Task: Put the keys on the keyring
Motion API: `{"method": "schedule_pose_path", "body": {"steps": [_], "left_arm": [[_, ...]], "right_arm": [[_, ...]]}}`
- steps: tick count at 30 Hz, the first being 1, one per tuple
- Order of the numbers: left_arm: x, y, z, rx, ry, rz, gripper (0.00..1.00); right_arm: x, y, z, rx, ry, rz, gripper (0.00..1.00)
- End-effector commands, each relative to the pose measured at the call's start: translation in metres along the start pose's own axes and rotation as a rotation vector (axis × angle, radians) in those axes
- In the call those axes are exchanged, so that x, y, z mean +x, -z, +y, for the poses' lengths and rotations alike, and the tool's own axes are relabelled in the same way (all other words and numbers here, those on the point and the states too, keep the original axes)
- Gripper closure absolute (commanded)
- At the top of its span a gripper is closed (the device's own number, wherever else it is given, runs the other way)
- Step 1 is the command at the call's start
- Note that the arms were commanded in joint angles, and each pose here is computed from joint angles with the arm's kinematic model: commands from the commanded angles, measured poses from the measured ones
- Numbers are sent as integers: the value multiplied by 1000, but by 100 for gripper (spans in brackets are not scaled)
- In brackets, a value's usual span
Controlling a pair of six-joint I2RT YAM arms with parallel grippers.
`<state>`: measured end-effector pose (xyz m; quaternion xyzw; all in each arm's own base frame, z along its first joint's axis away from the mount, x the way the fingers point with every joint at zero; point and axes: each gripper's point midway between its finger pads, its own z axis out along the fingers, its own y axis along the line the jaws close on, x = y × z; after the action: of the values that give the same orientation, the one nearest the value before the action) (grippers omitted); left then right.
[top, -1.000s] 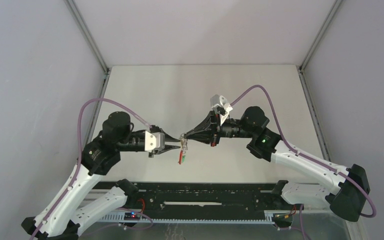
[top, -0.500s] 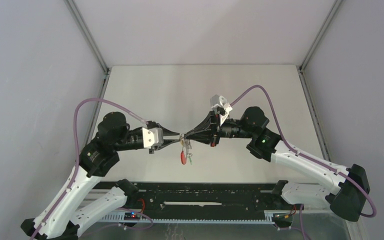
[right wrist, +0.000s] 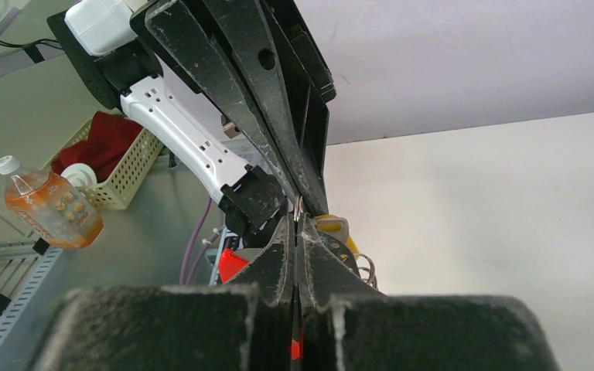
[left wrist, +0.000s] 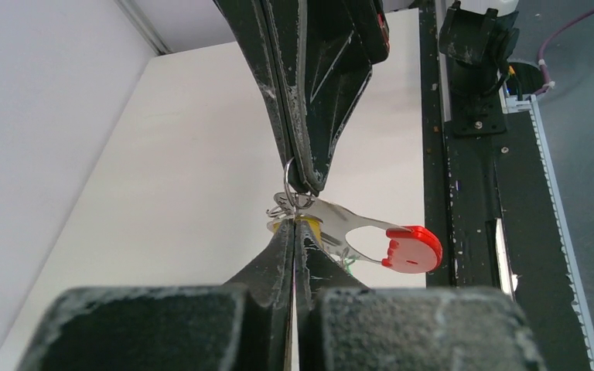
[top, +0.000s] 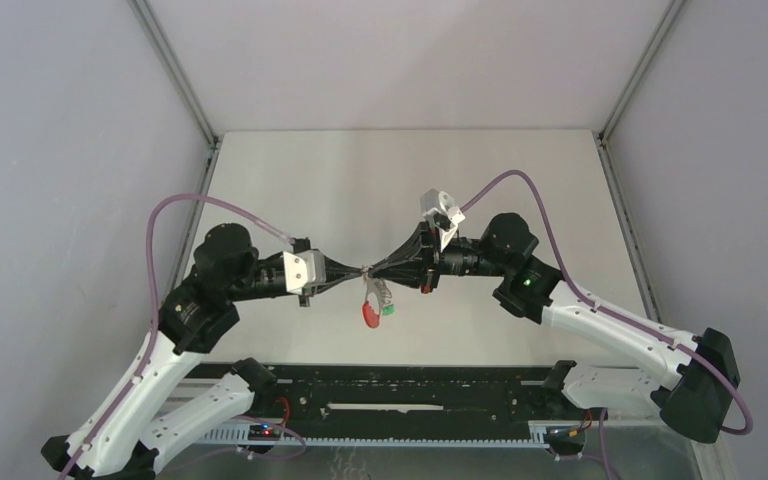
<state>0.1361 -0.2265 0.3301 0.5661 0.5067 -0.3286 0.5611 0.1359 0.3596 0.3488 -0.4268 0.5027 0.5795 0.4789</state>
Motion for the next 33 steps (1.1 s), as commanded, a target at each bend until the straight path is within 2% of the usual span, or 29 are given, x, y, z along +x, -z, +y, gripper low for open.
{"method": "schedule_pose_path", "body": {"steps": [1, 13, 14, 15, 16, 17, 23, 29, 31, 33], "left_arm": [[-4, -3, -1, -2, 12, -38, 100], [-1, -2, -8, 22, -40, -52, 100], [0, -2, -8, 20, -40, -51, 93], [0, -2, -6, 12, -40, -47, 77], [2, -2, -5, 2, -31, -40, 57], [4, -2, -3, -11, -20, -26, 48], [18, 7, 1, -85, 86, 52, 29], [23, 0, -20, -21, 405, 58, 1], [30, -6, -20, -27, 486, 61, 0], [43, -12, -13, -61, 495, 75, 0]], "right_arm": [[-11, -1, 3, -2, 17, -34, 100], [-9, -2, 2, 6, 5, -27, 100], [-9, -1, 2, 6, 5, -27, 100], [-10, -1, 2, 7, 5, -30, 100], [-11, -1, 1, 9, 6, -34, 100], [-12, 0, 0, 14, 9, -38, 100], [-22, 8, -24, 137, 28, -44, 100], [-26, 12, -48, 264, 46, -39, 100], [-28, 12, -51, 279, 49, -47, 100], [-29, 11, -51, 282, 47, -55, 100]]}}
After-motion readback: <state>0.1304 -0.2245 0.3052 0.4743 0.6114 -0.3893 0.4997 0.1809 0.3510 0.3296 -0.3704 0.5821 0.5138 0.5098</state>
